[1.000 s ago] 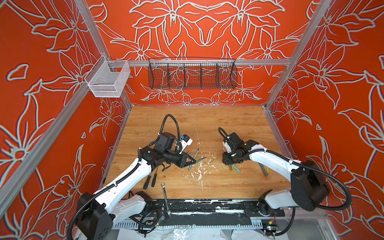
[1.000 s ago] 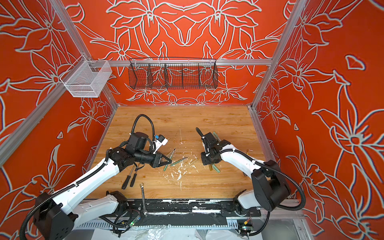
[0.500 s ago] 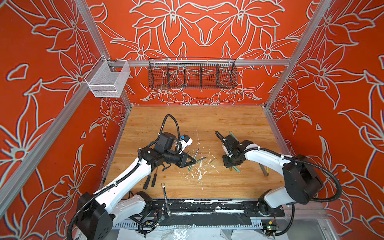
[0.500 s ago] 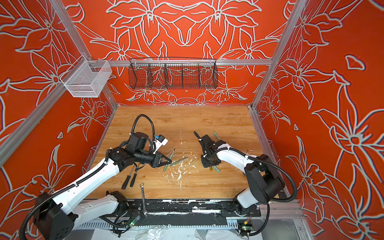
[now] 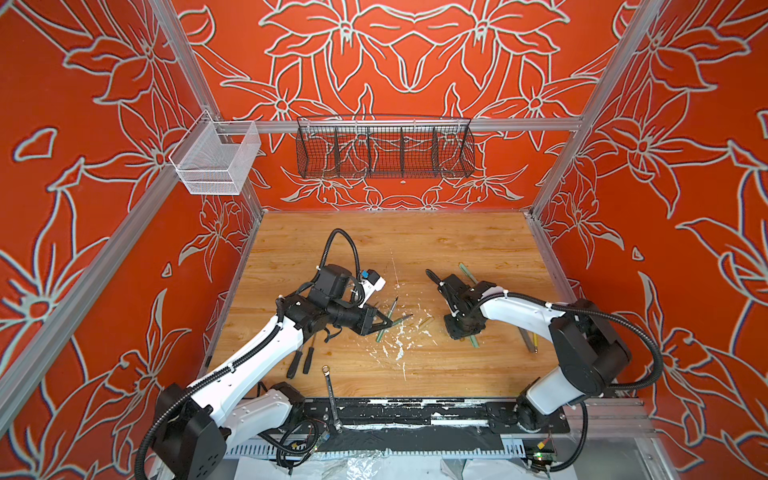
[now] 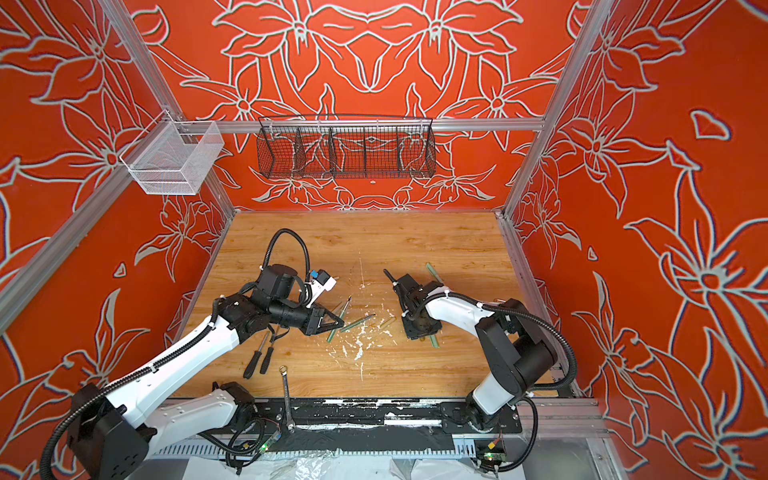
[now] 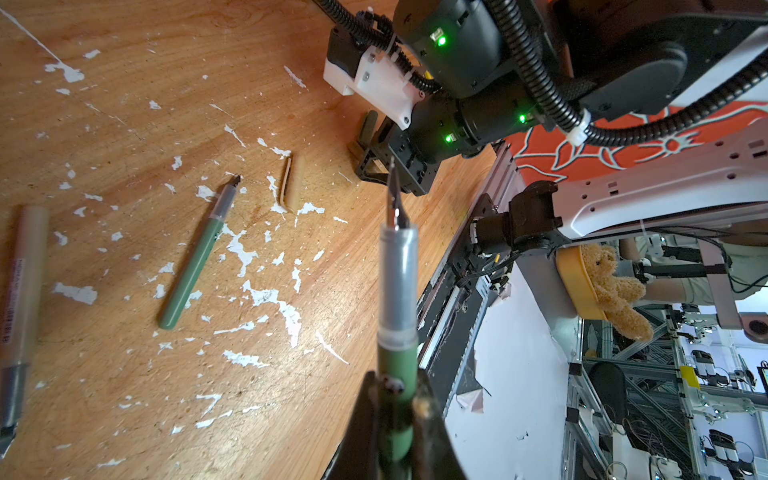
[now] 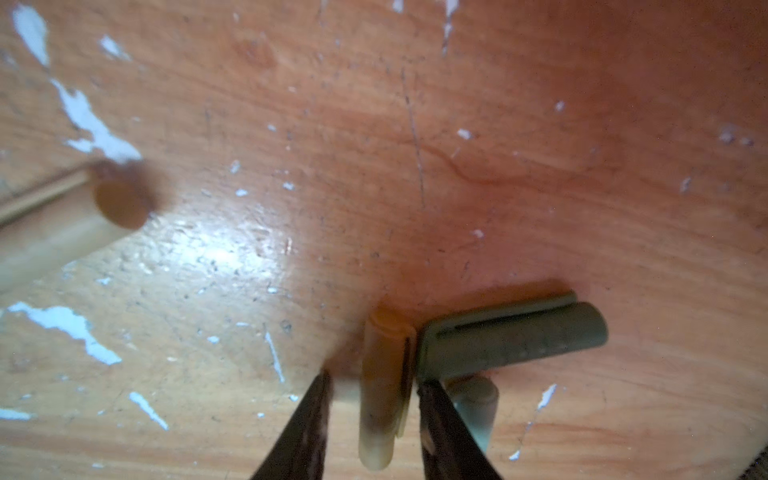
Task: Insert the pens into the pen caps
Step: 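Grasp the tan cap with the right gripper and lift it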
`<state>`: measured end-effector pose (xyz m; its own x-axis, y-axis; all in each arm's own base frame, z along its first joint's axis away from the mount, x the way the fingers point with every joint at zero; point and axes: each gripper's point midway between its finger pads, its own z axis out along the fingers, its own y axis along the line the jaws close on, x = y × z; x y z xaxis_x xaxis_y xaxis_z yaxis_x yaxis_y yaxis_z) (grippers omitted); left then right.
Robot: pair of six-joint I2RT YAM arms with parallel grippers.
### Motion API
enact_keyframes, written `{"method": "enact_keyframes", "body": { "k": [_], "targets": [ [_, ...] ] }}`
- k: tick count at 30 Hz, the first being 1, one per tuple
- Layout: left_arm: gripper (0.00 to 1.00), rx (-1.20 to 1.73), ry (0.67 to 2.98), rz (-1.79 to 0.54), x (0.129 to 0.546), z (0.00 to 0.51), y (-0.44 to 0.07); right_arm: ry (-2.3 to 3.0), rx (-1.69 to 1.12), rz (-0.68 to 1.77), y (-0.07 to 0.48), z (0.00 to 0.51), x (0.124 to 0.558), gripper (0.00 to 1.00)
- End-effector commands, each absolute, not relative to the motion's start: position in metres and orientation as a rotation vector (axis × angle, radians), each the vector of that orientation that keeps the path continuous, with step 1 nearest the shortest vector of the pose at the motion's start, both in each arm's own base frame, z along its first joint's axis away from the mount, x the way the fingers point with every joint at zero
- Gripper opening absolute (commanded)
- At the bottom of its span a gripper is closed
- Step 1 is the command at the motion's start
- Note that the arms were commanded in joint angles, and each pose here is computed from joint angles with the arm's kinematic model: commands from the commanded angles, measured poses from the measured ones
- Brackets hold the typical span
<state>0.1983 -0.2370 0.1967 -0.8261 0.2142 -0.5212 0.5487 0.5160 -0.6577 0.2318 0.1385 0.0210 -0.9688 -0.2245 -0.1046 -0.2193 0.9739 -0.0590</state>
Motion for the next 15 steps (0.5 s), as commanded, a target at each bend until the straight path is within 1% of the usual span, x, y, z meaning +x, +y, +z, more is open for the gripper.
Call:
{"method": "enact_keyframes", "body": {
  "k": [1,4,10,15],
  "targets": [
    [0.00,0.660,2.360,-1.234,0.200,0.203,-0.239,3.014,-0.346,-0.128,0.138,0.019,0.234,0.34],
    [0.00,0.661,2.359,-1.234,0.201,0.203,-0.239,3.011,-0.361,-0.120,0.142,0.019,0.236,0.28],
    [0.00,0.663,2.355,-1.233,0.202,0.205,-0.240,2.994,-0.392,-0.073,0.155,0.024,0.242,0.18],
    [0.00,0.667,2.366,-1.242,0.202,0.202,-0.242,2.959,-0.388,0.048,0.172,0.033,0.250,0.16]
  ]
}}
